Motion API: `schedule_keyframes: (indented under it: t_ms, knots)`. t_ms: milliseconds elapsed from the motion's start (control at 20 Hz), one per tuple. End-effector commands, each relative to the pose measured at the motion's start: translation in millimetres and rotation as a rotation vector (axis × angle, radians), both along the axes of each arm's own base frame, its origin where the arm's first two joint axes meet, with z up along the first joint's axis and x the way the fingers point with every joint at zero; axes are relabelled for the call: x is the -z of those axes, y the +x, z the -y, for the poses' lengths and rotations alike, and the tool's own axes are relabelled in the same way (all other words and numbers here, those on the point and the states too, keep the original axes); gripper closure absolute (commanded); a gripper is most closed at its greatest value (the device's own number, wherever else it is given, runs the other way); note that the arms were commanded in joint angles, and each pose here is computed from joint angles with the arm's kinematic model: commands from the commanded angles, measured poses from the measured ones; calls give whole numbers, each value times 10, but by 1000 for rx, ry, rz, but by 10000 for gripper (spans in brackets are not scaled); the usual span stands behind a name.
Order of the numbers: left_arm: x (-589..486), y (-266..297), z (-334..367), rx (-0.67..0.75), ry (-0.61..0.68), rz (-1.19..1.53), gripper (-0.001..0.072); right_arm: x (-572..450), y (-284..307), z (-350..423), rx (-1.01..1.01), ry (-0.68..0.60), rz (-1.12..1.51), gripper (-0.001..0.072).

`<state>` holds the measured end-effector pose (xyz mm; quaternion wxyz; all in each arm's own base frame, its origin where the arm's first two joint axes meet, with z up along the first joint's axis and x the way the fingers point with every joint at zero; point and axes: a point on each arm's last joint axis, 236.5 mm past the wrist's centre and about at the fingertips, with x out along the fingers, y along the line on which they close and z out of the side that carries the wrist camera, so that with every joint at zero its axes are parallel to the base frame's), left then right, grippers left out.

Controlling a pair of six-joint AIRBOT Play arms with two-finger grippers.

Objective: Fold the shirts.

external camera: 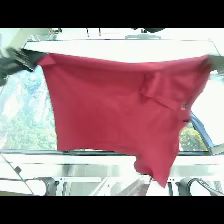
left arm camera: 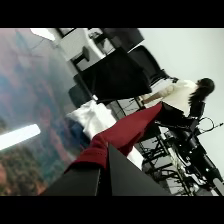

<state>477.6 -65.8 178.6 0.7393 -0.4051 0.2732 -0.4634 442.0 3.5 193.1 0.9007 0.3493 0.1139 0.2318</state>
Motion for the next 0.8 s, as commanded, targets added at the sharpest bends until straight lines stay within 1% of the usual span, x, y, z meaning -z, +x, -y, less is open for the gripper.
schedule_keyframes:
  t_ms: [0,150,300,500,750]
  knots:
    - [1164,414,-1,18,80,-164,681,1465,562,-225,-28,101,-248,697]
    - [1650,677,-87,13,69,-210,682,2154,876,-231,-36,195,-347,697]
    - [1892,939,-188,-14,82,-197,681,2305,1133,-237,-77,260,-354,697]
    - [1881,1162,-279,-21,85,-172,681,2142,1289,-129,-81,215,-308,697]
    - [2244,1044,-351,9,253,-224,681,2359,1053,-146,-159,146,-420,697]
